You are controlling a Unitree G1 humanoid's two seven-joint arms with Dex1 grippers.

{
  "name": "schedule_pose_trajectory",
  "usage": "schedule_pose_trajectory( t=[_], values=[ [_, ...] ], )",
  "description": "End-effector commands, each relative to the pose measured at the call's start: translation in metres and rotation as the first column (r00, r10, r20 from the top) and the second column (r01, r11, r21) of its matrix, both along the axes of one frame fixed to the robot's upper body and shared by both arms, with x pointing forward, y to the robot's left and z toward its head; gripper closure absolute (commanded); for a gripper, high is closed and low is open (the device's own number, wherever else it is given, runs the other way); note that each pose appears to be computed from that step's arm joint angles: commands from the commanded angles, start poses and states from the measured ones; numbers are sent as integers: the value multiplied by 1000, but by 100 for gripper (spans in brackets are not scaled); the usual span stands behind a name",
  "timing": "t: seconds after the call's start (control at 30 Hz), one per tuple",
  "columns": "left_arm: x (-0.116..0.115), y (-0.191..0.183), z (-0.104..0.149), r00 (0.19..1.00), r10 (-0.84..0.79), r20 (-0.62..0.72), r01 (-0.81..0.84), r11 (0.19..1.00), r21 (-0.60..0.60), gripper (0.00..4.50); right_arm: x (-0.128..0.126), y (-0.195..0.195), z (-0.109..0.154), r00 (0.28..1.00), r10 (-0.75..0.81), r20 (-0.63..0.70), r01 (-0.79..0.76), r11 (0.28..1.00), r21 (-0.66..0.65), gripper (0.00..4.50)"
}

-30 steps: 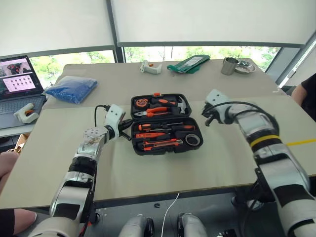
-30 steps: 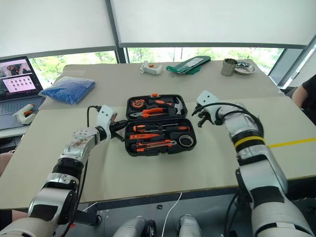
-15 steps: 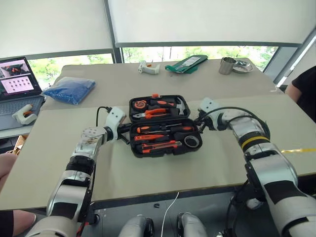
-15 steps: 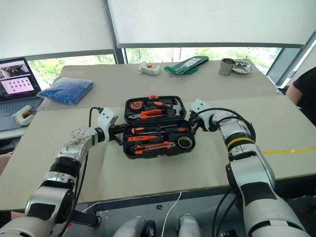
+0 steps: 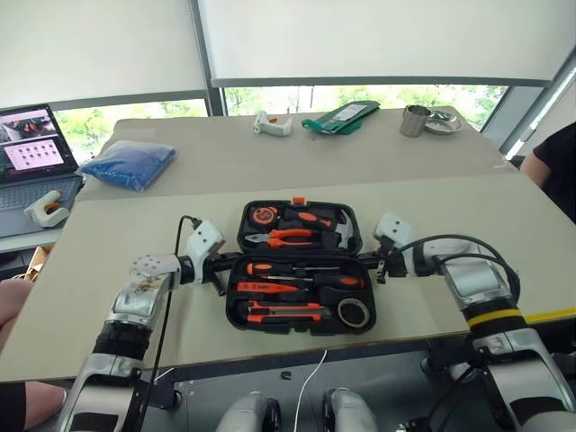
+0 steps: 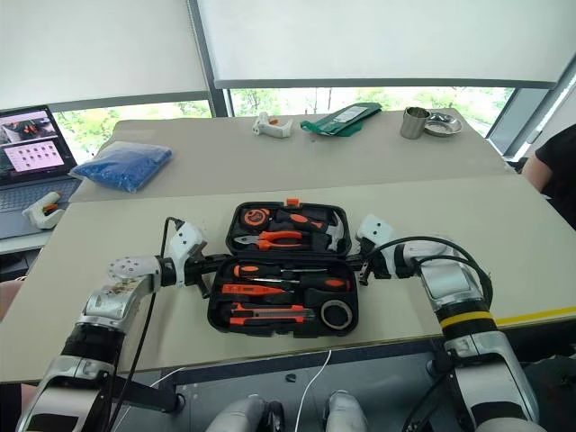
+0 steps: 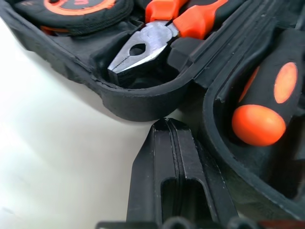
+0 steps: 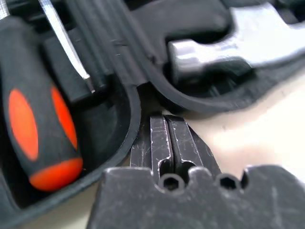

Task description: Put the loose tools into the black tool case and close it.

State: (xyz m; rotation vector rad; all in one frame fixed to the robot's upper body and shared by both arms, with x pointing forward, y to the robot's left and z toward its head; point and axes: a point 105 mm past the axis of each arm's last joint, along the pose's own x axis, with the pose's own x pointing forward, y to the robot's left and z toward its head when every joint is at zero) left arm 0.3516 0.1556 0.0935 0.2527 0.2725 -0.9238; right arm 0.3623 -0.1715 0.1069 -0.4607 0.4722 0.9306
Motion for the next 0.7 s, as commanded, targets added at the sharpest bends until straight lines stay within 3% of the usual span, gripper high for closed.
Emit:
schedule_pose_trajectory(
  t=[0.03,0.43,0.57,0.6,0.67,0.7],
  values=[
    [-3,-6,17,999,-36,24,37,998,-47,447,6,-14,23,994,-70,83,69,997,15,450],
    [-9,-22,20,991,-126,39,128,989,-71,447,19,0,33,983,-104,150,89,990,105,450],
    [1,3,23,1000,-2,28,3,999,-45,447,10,-13,37,989,-121,86,113,989,96,450],
    [3,11,25,999,40,17,-39,998,-44,423,7,-18,39,989,-140,52,134,986,99,450],
    [6,28,26,986,148,-75,-149,989,-11,380,2,-24,50,986,-164,37,159,981,111,392],
    [5,36,25,971,196,-134,-195,981,20,325,1,-26,57,982,-183,39,178,978,113,358]
  ],
)
